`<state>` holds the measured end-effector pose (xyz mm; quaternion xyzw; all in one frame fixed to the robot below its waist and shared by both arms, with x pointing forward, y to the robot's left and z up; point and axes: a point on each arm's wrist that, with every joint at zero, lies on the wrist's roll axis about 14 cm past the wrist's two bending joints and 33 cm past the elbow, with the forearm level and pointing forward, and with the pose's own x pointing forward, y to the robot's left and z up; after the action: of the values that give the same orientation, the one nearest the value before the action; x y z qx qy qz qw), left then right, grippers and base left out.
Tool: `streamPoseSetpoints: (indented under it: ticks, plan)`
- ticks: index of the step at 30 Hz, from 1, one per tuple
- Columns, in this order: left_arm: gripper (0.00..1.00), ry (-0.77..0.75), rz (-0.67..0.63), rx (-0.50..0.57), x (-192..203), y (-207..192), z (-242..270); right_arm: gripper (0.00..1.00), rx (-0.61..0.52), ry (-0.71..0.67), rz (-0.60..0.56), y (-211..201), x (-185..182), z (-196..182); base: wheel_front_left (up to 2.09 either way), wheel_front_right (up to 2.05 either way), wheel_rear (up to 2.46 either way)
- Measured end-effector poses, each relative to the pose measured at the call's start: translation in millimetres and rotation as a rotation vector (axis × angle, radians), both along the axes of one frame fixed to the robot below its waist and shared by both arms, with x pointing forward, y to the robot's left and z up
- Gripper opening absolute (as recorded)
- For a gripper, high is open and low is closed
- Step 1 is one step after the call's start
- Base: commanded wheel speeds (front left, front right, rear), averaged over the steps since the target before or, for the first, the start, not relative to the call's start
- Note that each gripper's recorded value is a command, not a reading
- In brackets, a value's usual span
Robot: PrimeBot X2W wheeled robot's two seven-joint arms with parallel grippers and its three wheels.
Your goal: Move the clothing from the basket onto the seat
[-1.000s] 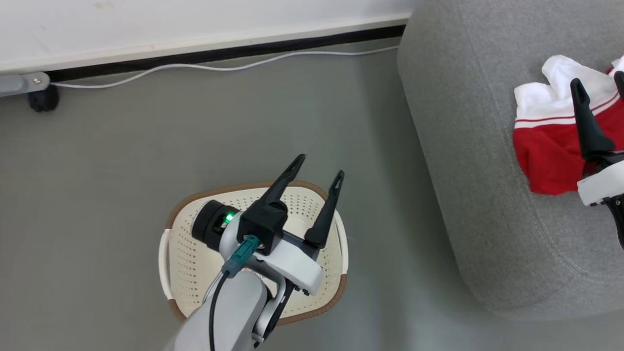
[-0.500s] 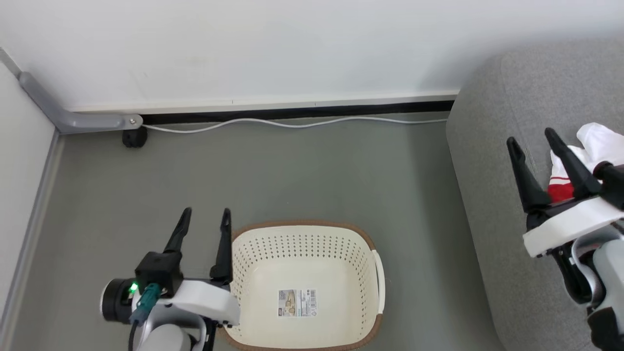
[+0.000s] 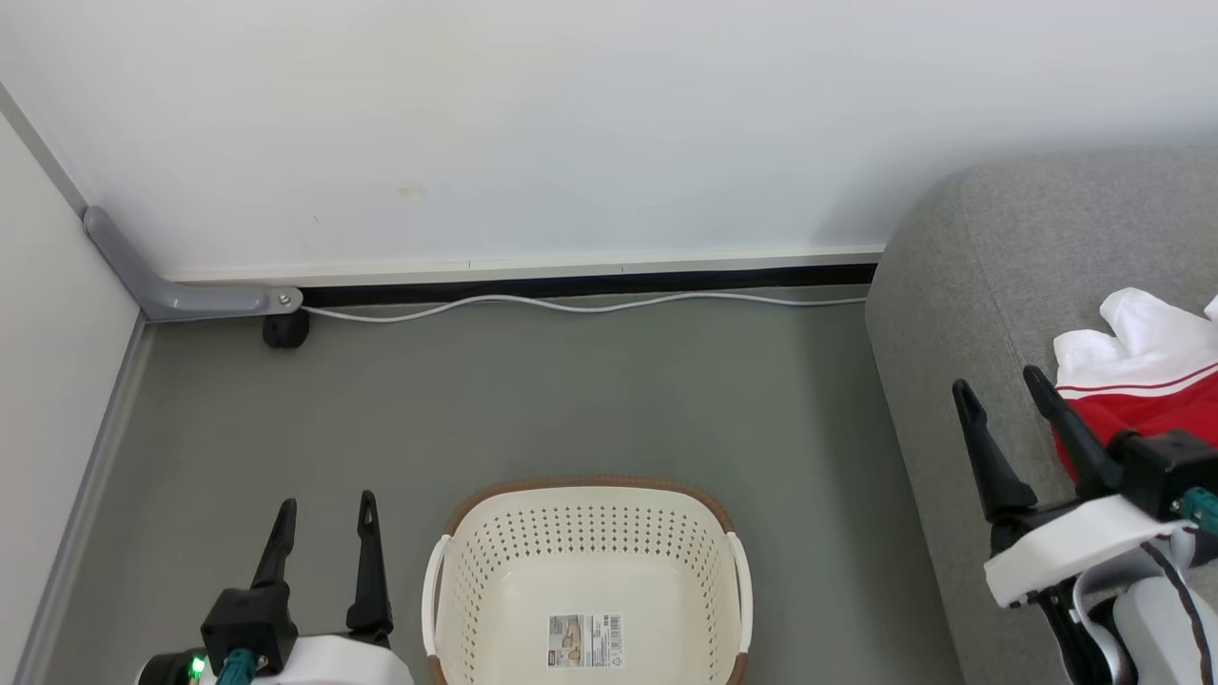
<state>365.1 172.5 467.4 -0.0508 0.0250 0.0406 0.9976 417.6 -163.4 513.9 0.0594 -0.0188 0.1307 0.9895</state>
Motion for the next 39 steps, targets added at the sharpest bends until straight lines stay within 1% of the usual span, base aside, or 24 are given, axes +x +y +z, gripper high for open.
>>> streamPoseSetpoints:
  ticks: [6,10,13,27,31,32,37,39]
  plan:
    - [1.0,-0.002,0.013,-0.003,-16.5,1.5,0.8,1.0,0.016,0.047,-0.046,-4.1,-25.2,-19.7,0.0,0.0,0.0]
    - [1.0,-0.012,0.012,-0.005,-19.6,1.2,3.8,1.0,0.022,0.068,-0.095,-13.6,-36.4,-28.8,0.0,0.0,0.0]
    - [1.0,-0.019,0.006,-0.009,-18.6,-0.7,5.9,1.0,0.02,0.086,-0.108,-16.2,-43.1,-35.5,0.0,0.0,0.0]
    - [1.0,0.003,-0.025,-0.037,-20.9,-13.3,-0.4,1.0,0.024,0.087,-0.132,-20.8,-48.4,-36.6,0.0,0.0,0.0]
    - [1.0,0.013,-0.033,-0.059,-21.3,-17.3,-2.9,1.0,0.025,0.086,-0.135,-21.7,-48.3,-36.1,0.0,0.0,0.0]
    - [0.0,0.015,-0.034,-0.062,-21.5,-17.7,-3.6,0.0,0.026,0.086,-0.136,-21.6,-48.6,-36.4,0.0,0.0,0.0]
    - [0.0,0.082,-0.032,-0.062,-29.1,-19.0,-23.9,0.0,0.048,0.183,-0.134,-12.0,-65.4,-67.3,0.0,0.0,0.0]
    - [0.0,0.102,-0.029,-0.079,-31.9,-18.5,-28.5,0.0,0.068,0.206,-0.139,-11.5,-68.5,-72.4,0.0,0.0,0.0]
